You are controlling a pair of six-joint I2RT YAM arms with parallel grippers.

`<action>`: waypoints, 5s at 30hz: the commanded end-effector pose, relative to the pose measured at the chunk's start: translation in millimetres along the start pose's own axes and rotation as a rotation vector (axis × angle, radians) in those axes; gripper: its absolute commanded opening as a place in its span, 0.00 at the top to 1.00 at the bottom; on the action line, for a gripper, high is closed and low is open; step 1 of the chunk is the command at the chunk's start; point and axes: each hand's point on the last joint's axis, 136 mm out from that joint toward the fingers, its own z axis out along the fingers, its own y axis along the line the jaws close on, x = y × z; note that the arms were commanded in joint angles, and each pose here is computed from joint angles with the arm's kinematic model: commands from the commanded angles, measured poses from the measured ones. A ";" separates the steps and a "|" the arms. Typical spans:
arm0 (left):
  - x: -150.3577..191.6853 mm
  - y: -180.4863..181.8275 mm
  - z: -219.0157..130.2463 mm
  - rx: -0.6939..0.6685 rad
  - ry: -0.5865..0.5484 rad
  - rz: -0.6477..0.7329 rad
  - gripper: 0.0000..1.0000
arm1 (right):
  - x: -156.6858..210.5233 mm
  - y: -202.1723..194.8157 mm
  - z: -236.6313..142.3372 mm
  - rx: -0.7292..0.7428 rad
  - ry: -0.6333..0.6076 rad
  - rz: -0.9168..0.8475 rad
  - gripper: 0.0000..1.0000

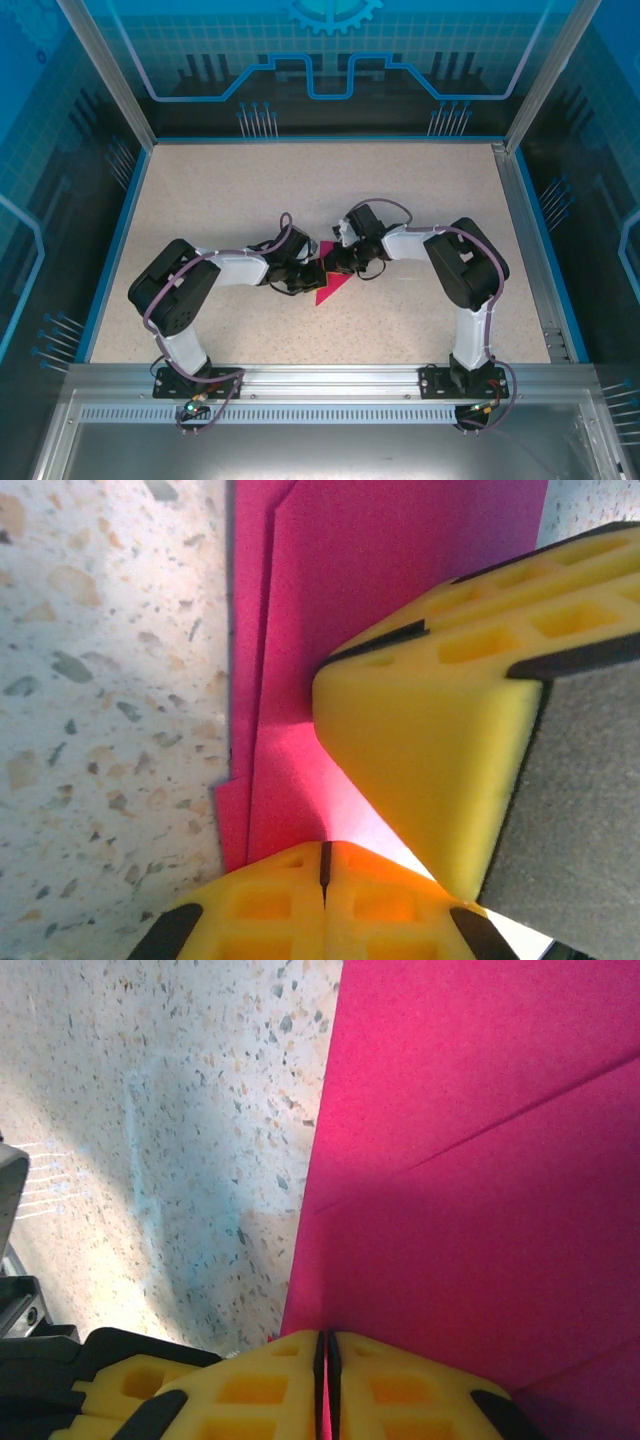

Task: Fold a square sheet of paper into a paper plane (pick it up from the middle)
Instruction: Fourth fold the wing at the center of the table, then turn over the paper at the center of the table.

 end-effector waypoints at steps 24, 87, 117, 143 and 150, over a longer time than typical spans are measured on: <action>34.3 56.4 5.6 -0.178 0.076 -0.045 0.94 | -89.6 -60.0 -29.4 0.146 -0.133 0.095 0.82; -19.3 10.1 -17.1 -0.242 -0.059 0.056 0.70 | 15.5 -20.8 -44.8 -0.011 -0.097 0.218 0.59; -17.5 10.0 -17.2 -0.232 -0.068 0.040 0.75 | -14.8 14.8 -24.5 -0.122 -0.111 0.135 0.63; -31.3 9.8 -95.1 -0.253 -0.373 0.008 0.69 | -7.4 -13.3 -139.8 0.681 -0.115 -0.236 0.90; -33.7 34.1 -117.1 -0.326 -0.484 -0.075 0.67 | -4.6 -29.2 -188.3 1.234 -0.036 -0.352 0.86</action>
